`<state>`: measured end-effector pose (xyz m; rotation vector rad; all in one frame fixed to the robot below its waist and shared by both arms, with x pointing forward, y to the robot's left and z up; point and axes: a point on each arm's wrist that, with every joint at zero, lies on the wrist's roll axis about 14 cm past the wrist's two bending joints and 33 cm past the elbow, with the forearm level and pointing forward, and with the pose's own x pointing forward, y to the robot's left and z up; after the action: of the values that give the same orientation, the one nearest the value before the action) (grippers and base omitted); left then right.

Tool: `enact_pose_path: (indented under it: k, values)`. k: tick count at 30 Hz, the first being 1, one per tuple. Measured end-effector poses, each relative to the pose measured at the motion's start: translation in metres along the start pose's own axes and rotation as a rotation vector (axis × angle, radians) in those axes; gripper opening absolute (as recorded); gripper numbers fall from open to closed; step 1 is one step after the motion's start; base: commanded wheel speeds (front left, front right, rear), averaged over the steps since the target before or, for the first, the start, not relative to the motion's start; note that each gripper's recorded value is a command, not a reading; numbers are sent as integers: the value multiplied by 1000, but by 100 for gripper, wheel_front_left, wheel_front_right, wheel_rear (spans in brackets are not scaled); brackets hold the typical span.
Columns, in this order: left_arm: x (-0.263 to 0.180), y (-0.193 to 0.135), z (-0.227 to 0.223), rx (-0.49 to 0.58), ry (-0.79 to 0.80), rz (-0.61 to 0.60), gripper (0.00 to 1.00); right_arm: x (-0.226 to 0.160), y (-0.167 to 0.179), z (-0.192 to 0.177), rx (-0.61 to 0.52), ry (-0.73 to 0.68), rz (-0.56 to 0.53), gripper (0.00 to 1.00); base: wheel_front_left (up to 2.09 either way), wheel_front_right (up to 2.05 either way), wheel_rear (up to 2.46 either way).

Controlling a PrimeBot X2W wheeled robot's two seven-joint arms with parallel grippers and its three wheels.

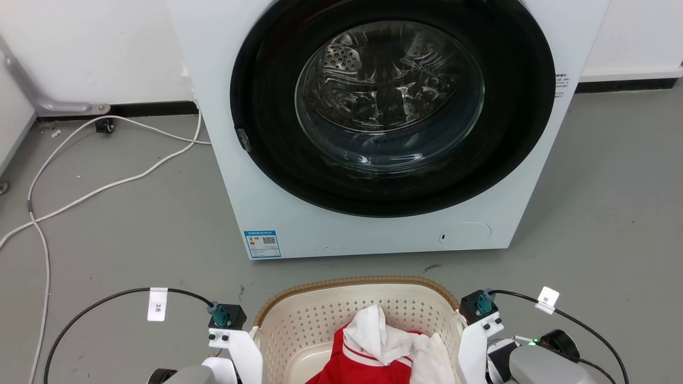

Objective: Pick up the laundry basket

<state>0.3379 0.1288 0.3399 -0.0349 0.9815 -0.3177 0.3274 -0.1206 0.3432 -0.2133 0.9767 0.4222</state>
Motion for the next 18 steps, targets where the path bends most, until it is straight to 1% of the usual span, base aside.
enact_pose_path:
  k: [18]
  values:
    - [0, 1, -1, 2, 0, 1, 0, 0, 0, 0, 0, 0, 0, 0, 0, 0, 0]
